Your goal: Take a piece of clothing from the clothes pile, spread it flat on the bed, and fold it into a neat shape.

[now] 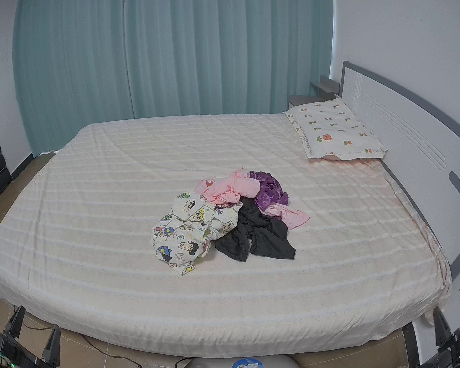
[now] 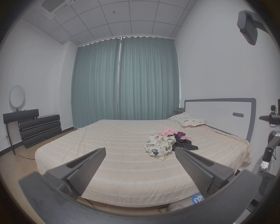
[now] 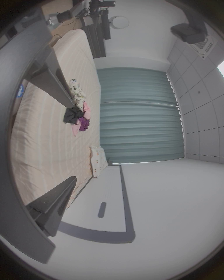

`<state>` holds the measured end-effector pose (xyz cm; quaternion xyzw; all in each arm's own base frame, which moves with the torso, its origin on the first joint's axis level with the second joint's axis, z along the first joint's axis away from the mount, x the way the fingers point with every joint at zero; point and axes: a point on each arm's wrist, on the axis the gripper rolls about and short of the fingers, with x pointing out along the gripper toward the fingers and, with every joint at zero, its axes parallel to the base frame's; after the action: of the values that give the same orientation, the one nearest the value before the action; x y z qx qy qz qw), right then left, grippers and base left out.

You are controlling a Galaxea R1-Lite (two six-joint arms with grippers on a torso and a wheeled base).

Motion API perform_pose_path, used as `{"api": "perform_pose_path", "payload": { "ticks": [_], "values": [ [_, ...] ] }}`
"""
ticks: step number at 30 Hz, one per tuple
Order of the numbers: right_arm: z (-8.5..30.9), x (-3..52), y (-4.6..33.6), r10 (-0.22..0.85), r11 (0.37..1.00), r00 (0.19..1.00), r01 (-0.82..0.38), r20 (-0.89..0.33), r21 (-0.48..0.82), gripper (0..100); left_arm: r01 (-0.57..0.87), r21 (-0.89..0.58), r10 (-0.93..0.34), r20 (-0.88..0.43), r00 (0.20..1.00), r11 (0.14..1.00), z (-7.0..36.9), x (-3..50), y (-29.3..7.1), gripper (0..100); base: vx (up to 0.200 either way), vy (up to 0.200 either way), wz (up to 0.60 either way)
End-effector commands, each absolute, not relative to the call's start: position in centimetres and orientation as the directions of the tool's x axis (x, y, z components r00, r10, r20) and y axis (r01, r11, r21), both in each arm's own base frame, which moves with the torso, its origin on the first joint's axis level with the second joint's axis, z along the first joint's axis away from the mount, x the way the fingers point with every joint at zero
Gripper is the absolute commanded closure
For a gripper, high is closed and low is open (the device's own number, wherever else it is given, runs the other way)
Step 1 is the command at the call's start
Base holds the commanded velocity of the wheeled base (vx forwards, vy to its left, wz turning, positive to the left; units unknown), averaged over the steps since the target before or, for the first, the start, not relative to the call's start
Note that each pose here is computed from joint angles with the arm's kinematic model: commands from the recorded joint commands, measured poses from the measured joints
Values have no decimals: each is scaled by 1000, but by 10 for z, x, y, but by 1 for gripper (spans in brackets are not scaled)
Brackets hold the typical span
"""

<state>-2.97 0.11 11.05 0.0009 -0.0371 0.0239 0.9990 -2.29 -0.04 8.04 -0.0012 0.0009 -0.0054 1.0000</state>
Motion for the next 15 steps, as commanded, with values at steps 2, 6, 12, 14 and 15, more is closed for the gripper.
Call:
{"api": "perform_pose_path", "payload": {
  "ticks": [2, 6, 12, 14, 15],
  "values": [
    [176, -4, 4, 163, 986, 984, -162, -67, 23, 0, 11, -2, -11, -9, 1000, 1000, 76, -22, 0, 0, 0, 0, 0],
    [178, 55, 6, 232, 969, 919, -191, -318, 155, 0, 11, -2, -11, -9, 1000, 1000, 76, -22, 0, 0, 0, 0, 0],
    [165, 145, 25, 328, 934, 813, -202, -481, 295, 0, 11, 0, -11, -9, 1000, 1000, 76, -22, 0, 0, 0, 0, 0],
    [148, 186, 35, 345, 919, 784, -169, -516, 357, 0, 11, 0, -11, -9, 1000, 1000, 76, -22, 0, 0, 0, 0, 0],
    [148, 186, 35, 345, 919, 784, -169, -516, 357, 0, 11, 0, -11, -9, 1000, 1000, 76, -22, 0, 0, 0, 0, 0]
  ]
}}
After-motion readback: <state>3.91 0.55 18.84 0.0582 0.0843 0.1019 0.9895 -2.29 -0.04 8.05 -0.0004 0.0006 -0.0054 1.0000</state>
